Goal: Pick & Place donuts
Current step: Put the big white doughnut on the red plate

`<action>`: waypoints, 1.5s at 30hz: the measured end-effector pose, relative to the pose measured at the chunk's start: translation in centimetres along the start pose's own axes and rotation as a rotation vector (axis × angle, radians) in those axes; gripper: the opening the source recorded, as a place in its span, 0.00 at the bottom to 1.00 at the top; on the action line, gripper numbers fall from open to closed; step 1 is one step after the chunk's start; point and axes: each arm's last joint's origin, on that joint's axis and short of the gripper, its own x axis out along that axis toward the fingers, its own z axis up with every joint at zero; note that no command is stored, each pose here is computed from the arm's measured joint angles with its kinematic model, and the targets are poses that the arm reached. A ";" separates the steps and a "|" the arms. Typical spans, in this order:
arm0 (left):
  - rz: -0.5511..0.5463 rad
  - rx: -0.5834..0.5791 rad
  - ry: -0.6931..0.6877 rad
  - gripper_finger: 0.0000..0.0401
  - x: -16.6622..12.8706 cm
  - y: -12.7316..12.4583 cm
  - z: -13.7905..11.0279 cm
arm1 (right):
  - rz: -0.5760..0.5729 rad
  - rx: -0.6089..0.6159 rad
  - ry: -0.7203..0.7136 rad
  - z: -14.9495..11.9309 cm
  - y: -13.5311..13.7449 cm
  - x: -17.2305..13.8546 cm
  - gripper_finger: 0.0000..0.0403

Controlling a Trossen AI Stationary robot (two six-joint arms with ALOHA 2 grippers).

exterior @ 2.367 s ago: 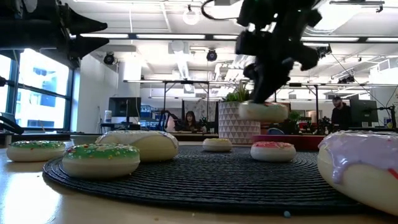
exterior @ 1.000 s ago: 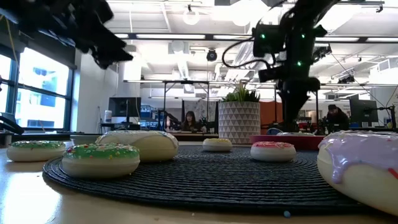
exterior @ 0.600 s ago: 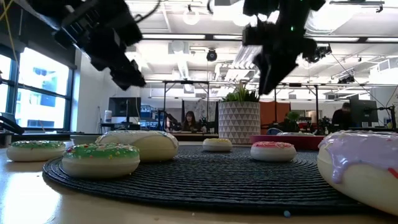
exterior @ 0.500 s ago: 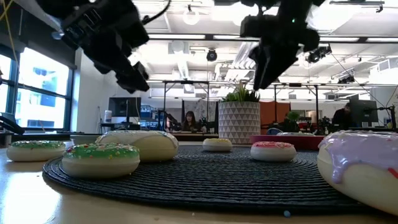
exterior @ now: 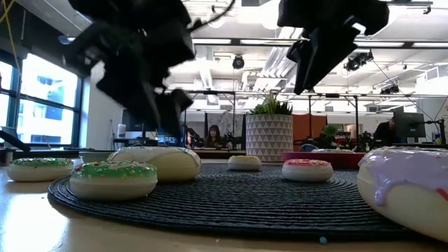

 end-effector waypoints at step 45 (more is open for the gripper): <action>-0.221 -0.408 -0.322 0.02 -6.0 9.7 7.8 | -0.277 -0.955 -0.287 2.1 5.9 -1.4 0.45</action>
